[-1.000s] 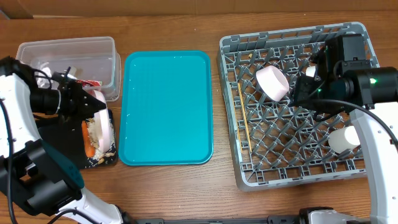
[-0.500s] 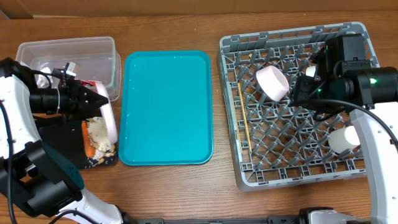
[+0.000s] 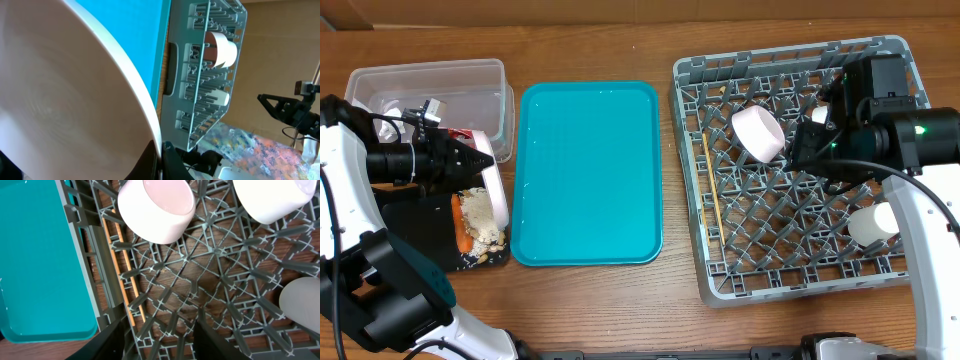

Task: Sort waste into correct bins and load items into the dishwasher
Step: 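Tilt the plate with the left gripper to dump rice onto the black tray, then lift the emptied plate back toward the teal tray, then set the white plate on the teal tray and release with left gripper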

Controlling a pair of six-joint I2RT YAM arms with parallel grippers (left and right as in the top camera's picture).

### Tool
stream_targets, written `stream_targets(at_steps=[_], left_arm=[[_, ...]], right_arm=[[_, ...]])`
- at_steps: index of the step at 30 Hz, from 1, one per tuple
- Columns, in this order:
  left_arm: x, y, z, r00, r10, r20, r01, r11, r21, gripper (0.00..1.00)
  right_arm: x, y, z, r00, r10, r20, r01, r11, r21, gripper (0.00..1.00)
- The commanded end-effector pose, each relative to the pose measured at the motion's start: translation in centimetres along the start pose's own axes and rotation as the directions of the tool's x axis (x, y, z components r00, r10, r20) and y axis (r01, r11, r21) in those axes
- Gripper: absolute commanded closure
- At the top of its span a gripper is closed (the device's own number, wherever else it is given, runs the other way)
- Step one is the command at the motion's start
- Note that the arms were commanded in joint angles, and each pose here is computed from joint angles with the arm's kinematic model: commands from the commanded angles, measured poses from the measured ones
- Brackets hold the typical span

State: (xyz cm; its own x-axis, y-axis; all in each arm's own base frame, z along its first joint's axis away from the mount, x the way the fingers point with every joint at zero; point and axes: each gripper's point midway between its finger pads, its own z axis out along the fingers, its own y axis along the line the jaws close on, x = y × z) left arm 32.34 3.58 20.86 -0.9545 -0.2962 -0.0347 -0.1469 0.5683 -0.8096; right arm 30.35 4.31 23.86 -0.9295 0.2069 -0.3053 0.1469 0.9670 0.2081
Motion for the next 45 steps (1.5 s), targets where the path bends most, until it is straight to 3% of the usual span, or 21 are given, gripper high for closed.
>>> stream_targets(at_steps=[1,11,18,23,33,38,45], left_arm=[[0.2,-0.9,-0.7,0.999,0.043,0.033,-0.043,0.999,0.008,0.96],[0.9,-2.0,0.0,0.999,0.039,0.0,-0.039,0.999,0.009,0.96],[3.2,-6.8,4.8,0.963,0.235,-0.131,-0.237,0.972,0.007,0.96],[3.3,-6.8,11.0,0.932,0.267,-0.245,-0.324,0.917,-0.234,0.96],[5.3,-4.4,22.2,0.937,0.182,-0.299,-0.339,0.682,-0.648,0.96],[7.1,-3.4,27.0,0.913,0.176,-0.369,-0.386,0.668,-0.636,0.96],[7.3,-3.6,27.4,0.911,0.159,-0.381,-0.379,0.688,-0.618,0.82]], right_arm=[[-0.1,-0.1,0.0,1.0,0.001,0.006,-0.001,1.0,-0.002,0.52],[-0.2,-0.1,0.0,1.0,0.001,0.008,-0.001,1.0,-0.002,0.52],[-0.4,0.0,0.0,1.0,-0.001,0.017,0.001,1.0,-0.005,0.52],[-0.4,0.0,0.0,1.0,-0.001,0.019,0.001,1.0,-0.005,0.52],[-0.1,-0.1,0.0,1.0,0.0,0.006,0.0,1.0,-0.002,0.52],[0.0,-0.2,0.0,1.0,-0.003,0.0,0.003,1.0,0.0,0.52],[0.0,-0.2,0.0,1.0,-0.003,0.0,0.003,1.0,0.0,0.52]])
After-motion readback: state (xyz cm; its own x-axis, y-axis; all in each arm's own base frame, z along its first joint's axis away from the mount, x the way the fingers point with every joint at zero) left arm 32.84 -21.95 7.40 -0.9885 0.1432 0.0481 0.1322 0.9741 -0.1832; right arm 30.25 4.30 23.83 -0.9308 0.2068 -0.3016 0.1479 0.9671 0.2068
